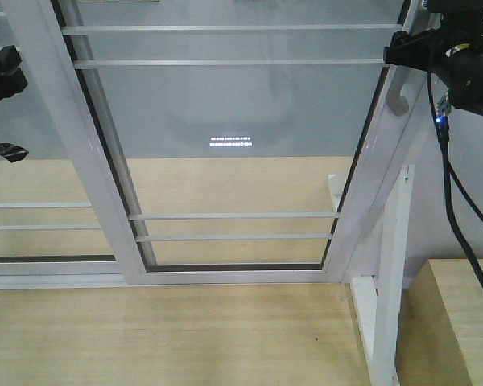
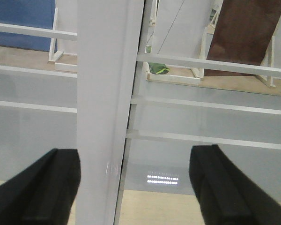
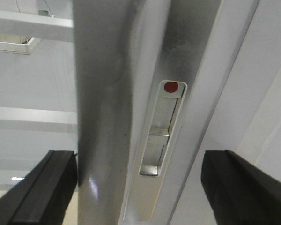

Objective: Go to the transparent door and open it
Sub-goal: 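Close the right gripper around the silver door handle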

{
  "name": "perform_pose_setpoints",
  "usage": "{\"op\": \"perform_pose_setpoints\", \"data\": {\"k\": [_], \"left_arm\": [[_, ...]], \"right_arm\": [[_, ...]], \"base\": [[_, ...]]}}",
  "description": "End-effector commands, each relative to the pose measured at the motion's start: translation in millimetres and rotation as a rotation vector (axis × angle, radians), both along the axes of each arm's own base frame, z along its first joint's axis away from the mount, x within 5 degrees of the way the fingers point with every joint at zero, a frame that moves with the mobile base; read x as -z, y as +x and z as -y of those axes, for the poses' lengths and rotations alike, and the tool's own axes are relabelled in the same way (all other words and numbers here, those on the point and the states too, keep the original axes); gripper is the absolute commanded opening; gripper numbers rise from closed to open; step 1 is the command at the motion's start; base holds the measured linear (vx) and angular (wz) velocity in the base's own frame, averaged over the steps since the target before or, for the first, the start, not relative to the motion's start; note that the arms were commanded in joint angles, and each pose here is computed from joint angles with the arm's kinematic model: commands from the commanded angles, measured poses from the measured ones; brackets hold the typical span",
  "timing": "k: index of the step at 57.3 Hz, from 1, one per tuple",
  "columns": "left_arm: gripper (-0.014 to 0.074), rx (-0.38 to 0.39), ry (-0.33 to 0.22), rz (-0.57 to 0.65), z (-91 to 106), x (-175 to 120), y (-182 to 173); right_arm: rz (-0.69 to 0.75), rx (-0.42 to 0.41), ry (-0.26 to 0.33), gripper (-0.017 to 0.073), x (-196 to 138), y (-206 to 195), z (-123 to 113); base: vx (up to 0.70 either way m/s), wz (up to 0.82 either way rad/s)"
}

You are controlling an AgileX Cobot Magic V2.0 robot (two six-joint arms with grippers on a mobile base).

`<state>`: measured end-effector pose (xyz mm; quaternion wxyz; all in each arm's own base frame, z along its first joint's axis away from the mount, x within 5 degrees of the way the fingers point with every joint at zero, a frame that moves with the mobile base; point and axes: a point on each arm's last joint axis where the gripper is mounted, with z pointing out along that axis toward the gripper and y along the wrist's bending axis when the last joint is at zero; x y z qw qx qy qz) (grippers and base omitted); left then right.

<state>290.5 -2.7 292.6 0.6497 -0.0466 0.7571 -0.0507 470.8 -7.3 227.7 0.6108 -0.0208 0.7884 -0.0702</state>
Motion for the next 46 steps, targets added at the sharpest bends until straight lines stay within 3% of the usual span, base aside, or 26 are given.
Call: {"op": "perform_pose_setpoints", "data": {"k": [1,10,17,24,34,46], "left_arm": [[0.0582,0.006,-0.009,0.146,1.5,-26.4,-0.7],[0.0582,0.006,-0.009,0.146,1.5,-26.4,-0.7],[0.0582,0.006,-0.009,0.146,1.5,-26.4,-0.7],[0.0582,0.006,-0.009,0.146,1.5,-26.4,-0.7],[0.0582,0.006,-0.009,0.145,1.5,-26.4,-0.7],[0.0582,0.006,-0.009,0.145,1.5,-26.4,-0.7]], "right_arm": [[0.179,0.018,-0.029,0.0592,-43.1,3.0,3.6],[0.182,0.018,-0.029,0.0588,-39.3,9.8,3.6],[0.178,0.020,-0.030,0.0524,-34.9,11.3,3.8],[0.171,0.016,-0.029,0.0347,-33.5,11.0,2.5],[0.179,0.014,-0.025,-0.0015,-39.0,9.2,1.8],[0.187,-0.013,-0.026,-0.0009,-46.6,6.7,-5.3]], "base": [[0.00,0.00],[0.00,0.00],[0.00,0.00],[0.00,0.00],[0.00,0.00],[0.00,0.00]]}}
